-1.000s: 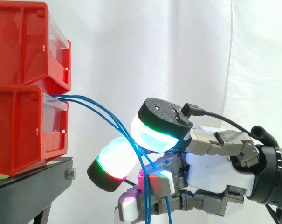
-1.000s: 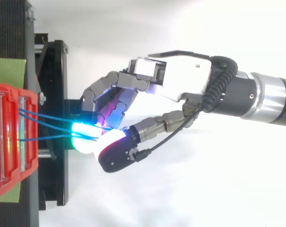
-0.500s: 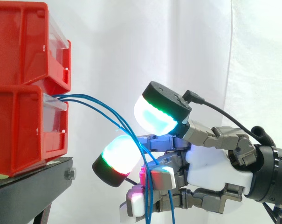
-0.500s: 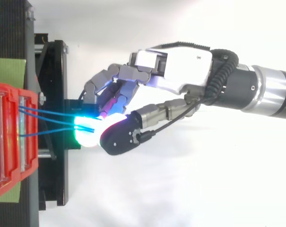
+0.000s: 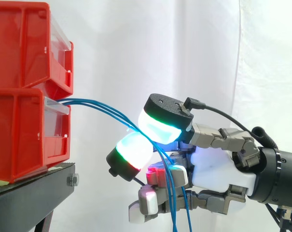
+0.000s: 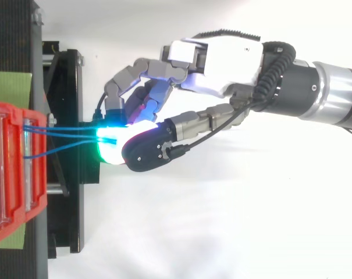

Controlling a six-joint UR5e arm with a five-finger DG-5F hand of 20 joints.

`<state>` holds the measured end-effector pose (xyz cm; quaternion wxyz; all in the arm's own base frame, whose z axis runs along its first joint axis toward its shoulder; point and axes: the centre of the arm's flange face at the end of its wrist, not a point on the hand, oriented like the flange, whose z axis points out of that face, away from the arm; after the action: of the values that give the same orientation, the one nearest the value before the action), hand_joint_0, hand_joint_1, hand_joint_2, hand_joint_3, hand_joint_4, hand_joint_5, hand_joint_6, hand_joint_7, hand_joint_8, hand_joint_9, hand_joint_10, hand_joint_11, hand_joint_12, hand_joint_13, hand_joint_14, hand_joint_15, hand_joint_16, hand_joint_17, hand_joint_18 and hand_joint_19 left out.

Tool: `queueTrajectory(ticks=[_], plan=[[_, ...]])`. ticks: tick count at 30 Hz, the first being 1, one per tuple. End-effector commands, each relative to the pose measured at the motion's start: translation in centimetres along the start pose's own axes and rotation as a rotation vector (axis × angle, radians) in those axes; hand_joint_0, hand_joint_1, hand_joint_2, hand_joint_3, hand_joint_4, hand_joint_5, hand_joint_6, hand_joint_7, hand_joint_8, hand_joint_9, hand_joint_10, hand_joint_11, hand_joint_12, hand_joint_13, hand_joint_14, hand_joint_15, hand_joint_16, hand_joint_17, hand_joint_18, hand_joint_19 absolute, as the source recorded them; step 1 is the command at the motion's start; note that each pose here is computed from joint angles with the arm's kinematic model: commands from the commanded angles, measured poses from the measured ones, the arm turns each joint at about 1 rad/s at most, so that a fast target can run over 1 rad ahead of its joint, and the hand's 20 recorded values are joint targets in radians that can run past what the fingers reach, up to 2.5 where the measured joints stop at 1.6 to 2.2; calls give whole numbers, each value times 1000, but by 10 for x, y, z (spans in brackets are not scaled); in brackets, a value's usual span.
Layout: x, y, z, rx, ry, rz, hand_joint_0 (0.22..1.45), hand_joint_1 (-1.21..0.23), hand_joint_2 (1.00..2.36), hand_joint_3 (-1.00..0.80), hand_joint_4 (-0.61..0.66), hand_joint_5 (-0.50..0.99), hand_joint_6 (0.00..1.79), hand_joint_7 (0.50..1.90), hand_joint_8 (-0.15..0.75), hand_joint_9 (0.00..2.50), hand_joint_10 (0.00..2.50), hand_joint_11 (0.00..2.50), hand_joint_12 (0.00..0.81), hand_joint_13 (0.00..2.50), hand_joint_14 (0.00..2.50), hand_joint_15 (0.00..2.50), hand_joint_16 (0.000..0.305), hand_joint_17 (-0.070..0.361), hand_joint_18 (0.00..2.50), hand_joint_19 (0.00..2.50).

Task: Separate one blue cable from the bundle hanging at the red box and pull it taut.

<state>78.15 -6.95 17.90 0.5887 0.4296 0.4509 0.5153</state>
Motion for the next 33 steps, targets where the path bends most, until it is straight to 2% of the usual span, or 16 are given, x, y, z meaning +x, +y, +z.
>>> queueTrajectory(ticks=[1,6,10,13,16,19,21,22,24,27,29,33], plan=[[-5,0,0,1,-1,-2,747,-825,1020,-207,-72,-206,990,1059,313,1188,3,1393,334,1021,25,725,40,89,742,580],[-6,-1,-1,7,3,-3,809,-835,1006,-417,-85,-199,989,1076,304,1204,4,1381,333,1015,25,736,39,88,738,575],[-9,-2,-2,9,0,-4,816,-848,1000,-500,-80,-189,981,1080,301,1218,5,1392,331,1013,25,728,39,87,748,566],[-10,-2,-1,9,-1,-4,773,-893,1000,-500,-28,-168,965,1115,299,1224,5,1411,327,1011,25,729,39,89,765,543],[-11,-2,-2,15,1,-7,650,-924,1000,-500,17,-139,947,1139,310,1243,9,1386,329,1001,26,748,39,89,743,564],[-12,-3,-3,21,2,-8,551,-872,1000,-500,36,-129,941,1098,334,1265,10,1354,345,1001,25,749,43,96,743,588],[-12,-3,-3,21,2,-8,498,-701,1000,-500,46,-113,923,1146,344,1319,11,1327,357,1018,25,735,46,104,772,595],[-12,-3,-3,19,1,-9,495,-662,1000,-500,42,-110,920,1157,345,1339,12,1323,357,1022,24,724,46,104,782,598],[-12,-3,-3,19,1,-9,503,-466,1000,-500,31,-94,904,1202,344,1406,15,1286,355,1052,23,745,46,104,790,626],[-12,-3,-3,19,1,-9,551,-325,1000,-500,22,-93,900,1235,324,1417,18,1273,350,1051,25,755,44,100,785,659],[-12,-3,-3,19,1,-9,568,-329,1000,-500,24,-95,900,1234,320,1416,19,1288,350,1051,24,762,44,99,780,672],[-12,-3,-3,19,1,-11,603,-496,1003,-456,43,-106,899,1220,320,1379,18,1316,350,1043,26,765,44,99,778,680]])
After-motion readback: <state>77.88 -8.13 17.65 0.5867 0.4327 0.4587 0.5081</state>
